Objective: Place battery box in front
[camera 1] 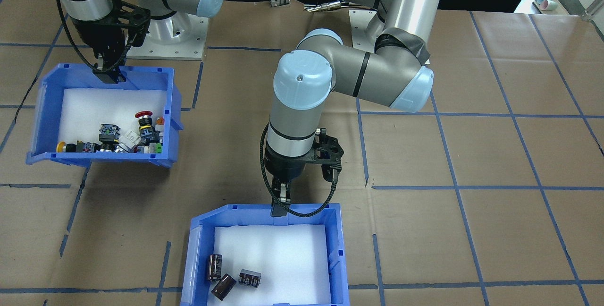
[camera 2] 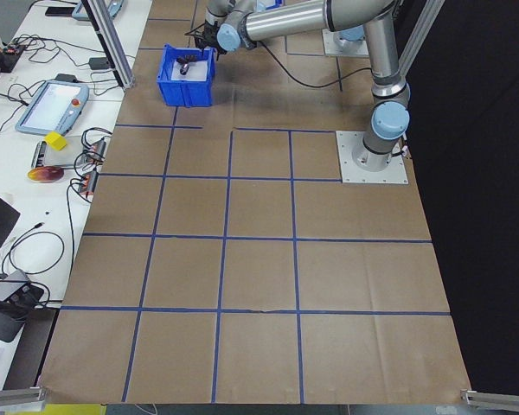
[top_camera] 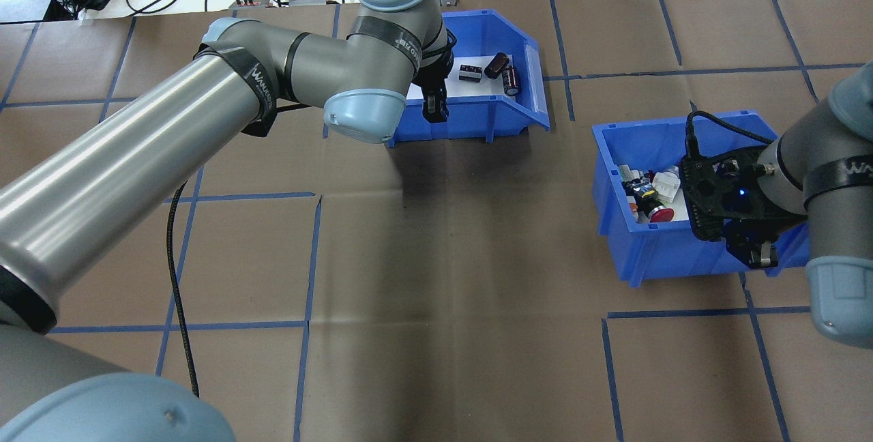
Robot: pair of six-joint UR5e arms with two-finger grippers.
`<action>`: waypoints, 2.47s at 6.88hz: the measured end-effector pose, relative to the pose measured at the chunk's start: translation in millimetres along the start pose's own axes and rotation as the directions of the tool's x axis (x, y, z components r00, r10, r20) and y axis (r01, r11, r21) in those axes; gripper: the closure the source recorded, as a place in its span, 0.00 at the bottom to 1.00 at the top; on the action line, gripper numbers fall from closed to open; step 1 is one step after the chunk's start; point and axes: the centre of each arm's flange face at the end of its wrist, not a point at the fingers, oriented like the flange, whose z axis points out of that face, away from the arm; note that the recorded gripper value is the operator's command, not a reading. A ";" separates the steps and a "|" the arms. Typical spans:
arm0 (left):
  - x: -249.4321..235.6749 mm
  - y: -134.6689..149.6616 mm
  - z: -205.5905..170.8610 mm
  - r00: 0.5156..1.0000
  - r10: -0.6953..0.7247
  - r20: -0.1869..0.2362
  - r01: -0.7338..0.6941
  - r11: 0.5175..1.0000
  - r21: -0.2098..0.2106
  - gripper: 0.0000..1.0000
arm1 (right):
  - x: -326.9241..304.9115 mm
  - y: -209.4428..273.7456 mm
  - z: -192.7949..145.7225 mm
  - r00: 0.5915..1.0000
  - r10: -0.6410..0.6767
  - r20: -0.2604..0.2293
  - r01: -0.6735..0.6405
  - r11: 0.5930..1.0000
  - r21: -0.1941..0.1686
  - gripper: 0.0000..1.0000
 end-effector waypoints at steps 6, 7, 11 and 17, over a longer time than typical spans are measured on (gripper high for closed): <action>-89.7 -39.7 -187.1 0.631 0.755 0.178 -0.751 0.652 -0.102 0.01 | -47.6 -50.8 14.0 0.999 0.053 0.005 -0.053 0.990 0.128 0.95; -105.9 -49.2 -211.9 0.410 0.901 0.141 -0.893 0.428 -0.141 0.01 | -50.7 -63.6 12.3 0.997 0.072 0.004 -0.071 0.989 0.132 0.95; -185.6 -126.2 -249.7 -0.107 0.993 0.058 -0.964 -0.089 -0.251 0.01 | -32.1 -93.1 9.3 0.995 0.094 0.016 -0.096 0.986 0.138 0.95; -229.4 -177.6 -256.2 -0.139 0.989 0.047 -0.964 -0.124 -0.233 0.01 | -22.8 -153.7 1.5 0.997 0.078 0.018 -0.080 0.988 0.133 0.94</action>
